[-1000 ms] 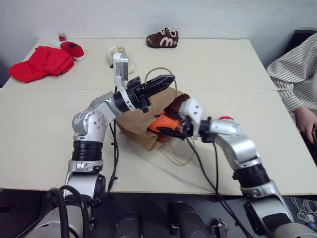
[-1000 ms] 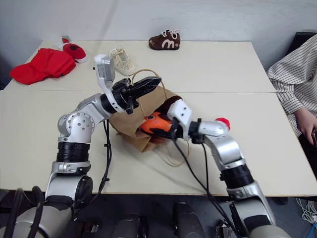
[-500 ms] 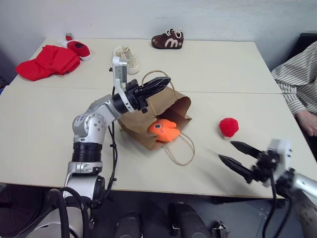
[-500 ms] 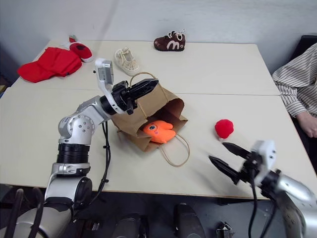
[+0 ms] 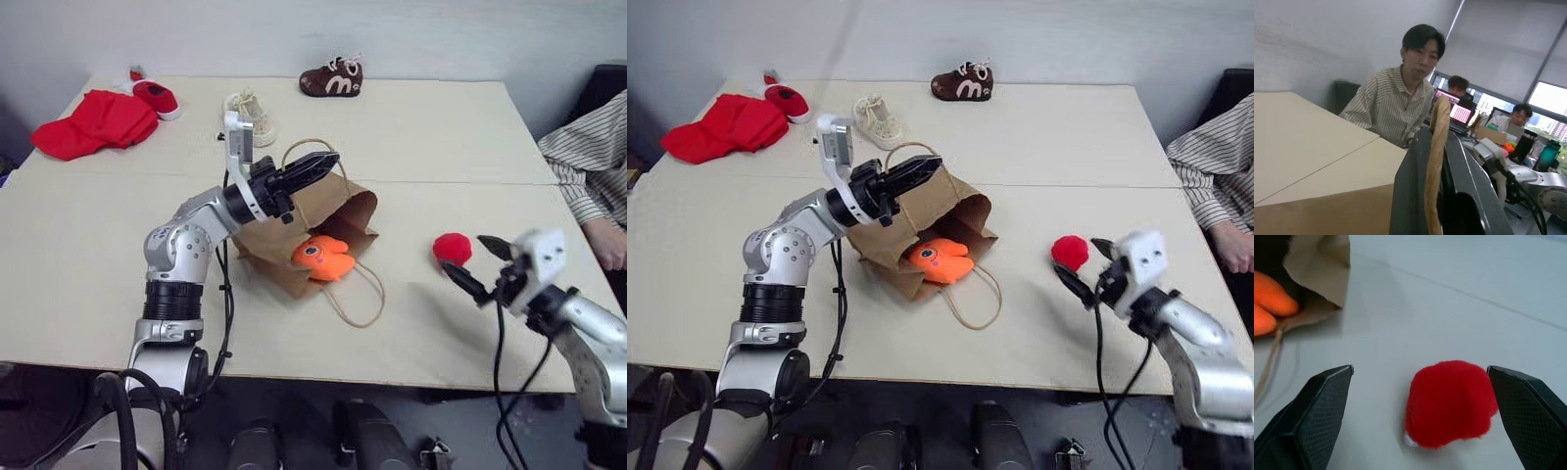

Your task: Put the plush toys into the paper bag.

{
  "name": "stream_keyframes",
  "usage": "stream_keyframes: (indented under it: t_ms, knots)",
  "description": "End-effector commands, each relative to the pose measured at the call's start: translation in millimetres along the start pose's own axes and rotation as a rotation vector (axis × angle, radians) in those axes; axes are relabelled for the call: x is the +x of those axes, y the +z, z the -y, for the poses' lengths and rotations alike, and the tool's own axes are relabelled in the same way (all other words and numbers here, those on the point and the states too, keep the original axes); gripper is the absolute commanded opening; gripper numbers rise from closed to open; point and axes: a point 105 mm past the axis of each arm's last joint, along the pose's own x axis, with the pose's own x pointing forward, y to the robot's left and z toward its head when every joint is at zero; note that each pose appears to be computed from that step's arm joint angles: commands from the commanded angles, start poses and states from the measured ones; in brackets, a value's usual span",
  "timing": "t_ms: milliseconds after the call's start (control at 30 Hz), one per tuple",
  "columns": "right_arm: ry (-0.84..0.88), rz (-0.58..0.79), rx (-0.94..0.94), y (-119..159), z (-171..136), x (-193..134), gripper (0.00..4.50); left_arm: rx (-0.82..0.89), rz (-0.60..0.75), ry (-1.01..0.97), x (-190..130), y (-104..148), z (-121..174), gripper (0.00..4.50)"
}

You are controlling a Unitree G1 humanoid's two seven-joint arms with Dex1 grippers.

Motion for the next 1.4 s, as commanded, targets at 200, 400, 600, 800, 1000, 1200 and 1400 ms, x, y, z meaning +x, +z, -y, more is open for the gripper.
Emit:
stream_keyframes:
  t_ms: [200, 400, 600, 800, 1000, 1200, 1400]
  knots:
    - [0.003, -0.116, 0.011, -6.4, 14.5, 27.5, 2.58, 0.07, 0.023, -0.02, 3.7, 15.5, 8.4, 0.0]
    - [0.151, -0.038, -0.039, 23.2, -5.1, 16.3, 0.5, 0.075, 0.03, -0.025, 4.6, 19.2, 9.9, 0.0]
    - [0.202, -0.048, -0.048, 21.8, -15.9, 4.8, 0.04, 0.071, 0.036, -0.029, 5.9, 20.3, 8.6, 0.0]
    - [0.114, 0.015, -0.081, 37.8, 2.3, 2.2, 0.4, 0.072, 0.028, -0.033, 6.0, 18.1, 8.6, 0.0]
    - [0.032, -0.135, -0.088, 16.4, 20.8, 5.5, 2.31, 0.076, 0.024, -0.034, 6.4, 17.5, 8.4, 0.0]
    - [0.066, -0.21, -0.025, -5.7, 14.2, 21.0, 3.16, 0.076, 0.025, -0.038, 7.8, 16.1, 9.2, 0.0]
    - [0.087, -0.19, -0.04, -3.5, 14.9, 27.7, 1.25, 0.076, 0.025, -0.041, 8.9, 15.3, 9.5, 0.0]
